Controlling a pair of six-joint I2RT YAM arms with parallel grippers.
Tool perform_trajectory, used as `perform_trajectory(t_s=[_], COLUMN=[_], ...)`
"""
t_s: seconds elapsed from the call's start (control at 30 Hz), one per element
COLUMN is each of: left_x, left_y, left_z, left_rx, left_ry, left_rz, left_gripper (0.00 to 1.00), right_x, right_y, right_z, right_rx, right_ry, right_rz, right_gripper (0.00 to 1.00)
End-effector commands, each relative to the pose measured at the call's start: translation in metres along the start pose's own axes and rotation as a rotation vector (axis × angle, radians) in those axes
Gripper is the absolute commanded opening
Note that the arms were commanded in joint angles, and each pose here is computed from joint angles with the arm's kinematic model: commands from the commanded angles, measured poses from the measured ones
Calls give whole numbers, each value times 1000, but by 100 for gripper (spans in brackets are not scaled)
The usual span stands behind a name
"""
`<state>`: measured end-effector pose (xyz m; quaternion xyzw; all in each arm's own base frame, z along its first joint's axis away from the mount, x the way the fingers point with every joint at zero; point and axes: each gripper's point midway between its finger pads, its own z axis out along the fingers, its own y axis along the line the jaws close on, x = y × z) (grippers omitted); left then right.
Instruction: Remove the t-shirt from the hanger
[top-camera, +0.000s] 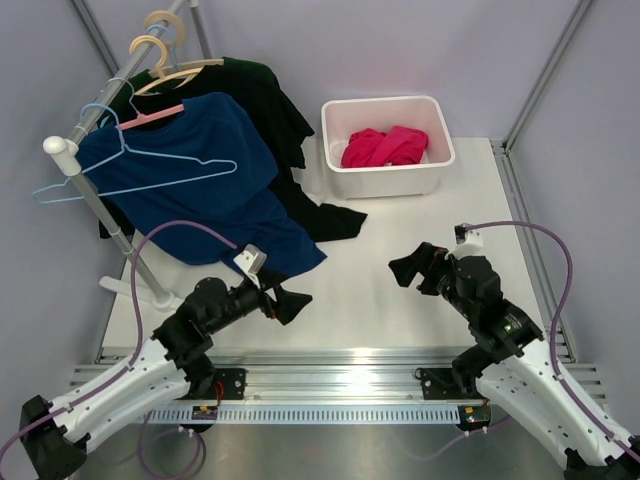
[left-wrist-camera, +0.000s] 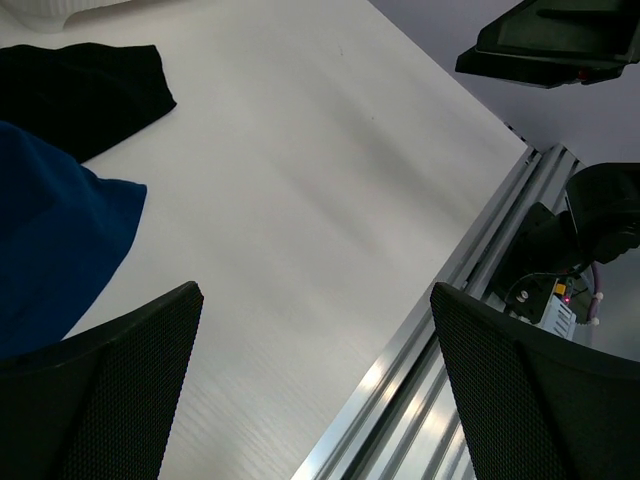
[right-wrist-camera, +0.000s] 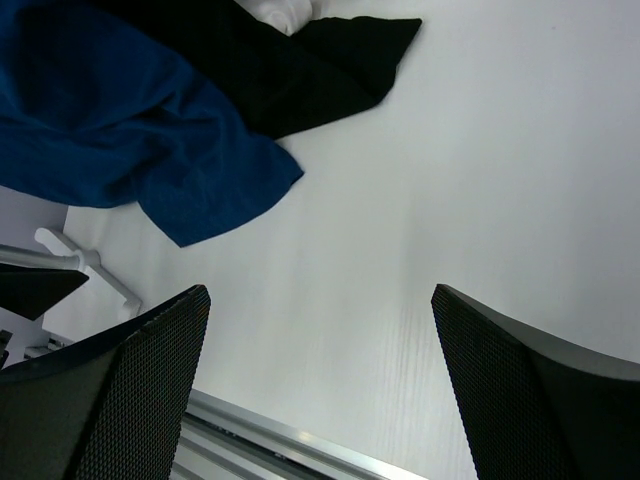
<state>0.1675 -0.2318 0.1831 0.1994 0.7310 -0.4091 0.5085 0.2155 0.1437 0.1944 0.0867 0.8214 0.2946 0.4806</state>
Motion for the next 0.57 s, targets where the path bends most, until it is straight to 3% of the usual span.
perform_trajectory(t_s=[0.0,0.53], left_x=[-32,-32], left_y=[-26,-20], left_z=[-5,-7], left_rx=[102,69], left_ry=[-88,-101], left_rz=[45,46], left_gripper=[99,99], right_x=[-19,-24], right_y=[20,24], right_z=[-10,-18], right_rx=[-90,-131], right_ry=[-68,-110], right_rz=[-21,-10], right_gripper=[99,100])
